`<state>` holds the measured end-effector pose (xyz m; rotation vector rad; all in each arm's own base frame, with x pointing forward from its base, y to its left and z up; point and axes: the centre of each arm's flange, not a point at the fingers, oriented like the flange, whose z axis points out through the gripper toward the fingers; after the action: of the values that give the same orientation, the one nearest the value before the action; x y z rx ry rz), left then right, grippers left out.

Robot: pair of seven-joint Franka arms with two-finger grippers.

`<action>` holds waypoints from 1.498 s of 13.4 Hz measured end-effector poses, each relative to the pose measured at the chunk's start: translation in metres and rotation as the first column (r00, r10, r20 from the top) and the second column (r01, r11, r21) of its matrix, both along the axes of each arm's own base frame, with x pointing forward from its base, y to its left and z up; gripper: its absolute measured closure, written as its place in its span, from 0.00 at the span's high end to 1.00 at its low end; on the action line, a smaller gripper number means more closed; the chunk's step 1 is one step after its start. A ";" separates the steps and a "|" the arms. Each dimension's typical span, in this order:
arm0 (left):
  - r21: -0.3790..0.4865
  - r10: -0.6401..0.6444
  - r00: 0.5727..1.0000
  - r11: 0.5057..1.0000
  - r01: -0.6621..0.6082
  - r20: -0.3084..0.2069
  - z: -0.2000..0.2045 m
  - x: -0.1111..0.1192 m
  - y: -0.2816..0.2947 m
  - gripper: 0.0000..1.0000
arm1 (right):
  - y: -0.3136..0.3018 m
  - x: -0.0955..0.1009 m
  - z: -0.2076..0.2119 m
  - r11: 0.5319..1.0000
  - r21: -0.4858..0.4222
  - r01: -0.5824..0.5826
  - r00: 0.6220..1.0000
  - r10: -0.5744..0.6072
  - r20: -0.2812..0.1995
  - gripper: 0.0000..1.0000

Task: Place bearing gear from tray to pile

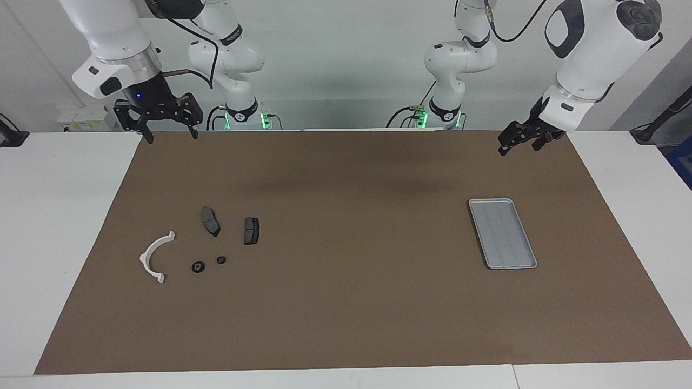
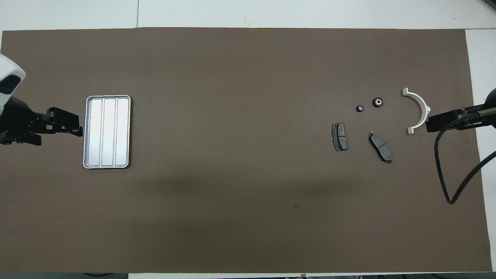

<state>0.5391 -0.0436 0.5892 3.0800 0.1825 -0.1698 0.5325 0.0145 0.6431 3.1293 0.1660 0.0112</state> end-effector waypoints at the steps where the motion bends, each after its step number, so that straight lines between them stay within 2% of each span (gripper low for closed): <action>1: 0.000 0.000 1.000 1.000 0.000 0.000 0.000 0.000 0.000 1.00 | 0.002 0.000 0.001 1.000 0.000 0.000 1.000 0.000 0.001 1.00; 15: 0.000 0.000 1.000 1.000 0.000 0.000 0.000 0.000 0.000 1.00 | -0.022 -0.006 -0.007 0.999 0.000 0.048 0.997 -0.048 -0.061 1.00; 20: 0.000 0.000 1.000 1.000 0.000 0.000 0.000 0.000 0.000 1.00 | -0.022 -0.007 -0.008 0.999 0.000 0.049 0.997 -0.049 -0.066 1.00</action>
<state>0.5391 -0.0436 0.5892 3.0801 0.1825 -0.1698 0.5259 -0.0074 0.6348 3.1360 0.0902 -0.0928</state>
